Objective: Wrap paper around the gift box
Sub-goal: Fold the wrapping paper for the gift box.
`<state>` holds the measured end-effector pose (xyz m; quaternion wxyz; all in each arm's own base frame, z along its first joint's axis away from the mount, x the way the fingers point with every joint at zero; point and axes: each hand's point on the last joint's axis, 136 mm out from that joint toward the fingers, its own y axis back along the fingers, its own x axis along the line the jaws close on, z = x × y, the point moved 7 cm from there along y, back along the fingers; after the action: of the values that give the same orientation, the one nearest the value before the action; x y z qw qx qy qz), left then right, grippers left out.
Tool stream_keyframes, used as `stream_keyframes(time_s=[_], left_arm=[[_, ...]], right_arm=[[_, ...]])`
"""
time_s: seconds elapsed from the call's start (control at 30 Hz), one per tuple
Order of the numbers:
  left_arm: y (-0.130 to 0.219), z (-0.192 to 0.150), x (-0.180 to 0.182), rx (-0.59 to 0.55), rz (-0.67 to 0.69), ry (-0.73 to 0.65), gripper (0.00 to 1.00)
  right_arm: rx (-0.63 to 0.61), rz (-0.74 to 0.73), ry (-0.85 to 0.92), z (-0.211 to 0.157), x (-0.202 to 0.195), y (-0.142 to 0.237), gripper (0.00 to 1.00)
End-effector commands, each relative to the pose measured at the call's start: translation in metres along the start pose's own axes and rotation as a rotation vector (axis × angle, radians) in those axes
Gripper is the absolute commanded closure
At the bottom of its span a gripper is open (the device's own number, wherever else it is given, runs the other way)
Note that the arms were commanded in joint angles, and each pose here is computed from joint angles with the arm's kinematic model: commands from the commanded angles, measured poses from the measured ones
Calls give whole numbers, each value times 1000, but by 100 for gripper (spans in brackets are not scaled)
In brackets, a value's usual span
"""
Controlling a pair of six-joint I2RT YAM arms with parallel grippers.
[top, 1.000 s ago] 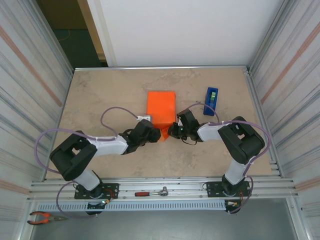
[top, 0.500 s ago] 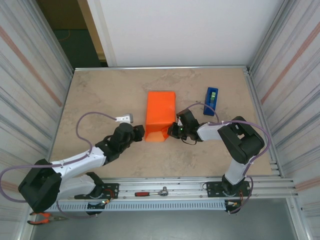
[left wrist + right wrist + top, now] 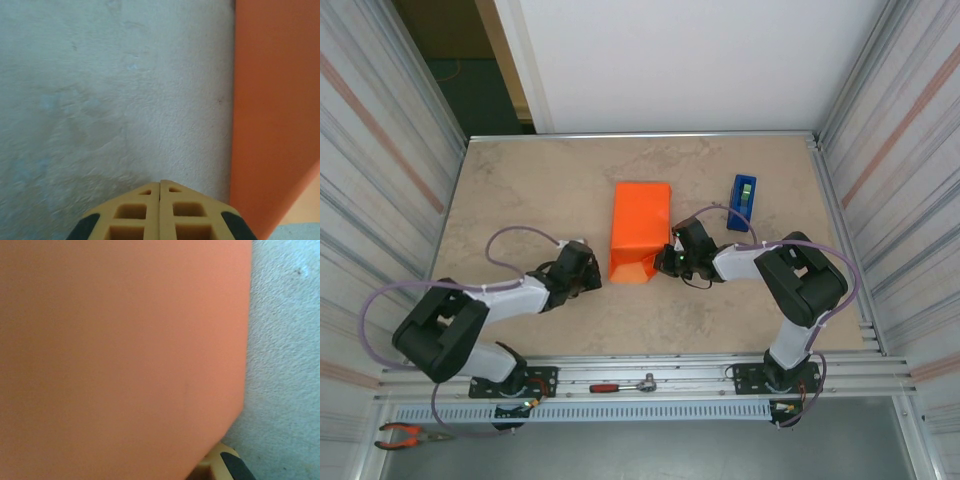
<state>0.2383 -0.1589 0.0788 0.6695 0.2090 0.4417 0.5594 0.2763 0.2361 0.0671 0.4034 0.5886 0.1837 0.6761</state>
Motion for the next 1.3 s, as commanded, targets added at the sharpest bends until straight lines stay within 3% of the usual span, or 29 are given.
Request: stream_keyframes(time_s=[0.0, 0.17, 0.4, 1.27], left_arm=[[-6, 11, -18, -1, -78, -31, 94], [-17, 12, -38, 40, -128, -76, 94], [-24, 12, -55, 16, -214, -89, 92], [-47, 6, -70, -55, -302, -78, 91]], right_arm=[[115, -137, -8, -29, -28, -10, 100], [117, -138, -7, -29, -28, -11, 100], [120, -140, -8, -29, -28, -11, 100], [131, -157, -1, -32, -27, -13, 100]])
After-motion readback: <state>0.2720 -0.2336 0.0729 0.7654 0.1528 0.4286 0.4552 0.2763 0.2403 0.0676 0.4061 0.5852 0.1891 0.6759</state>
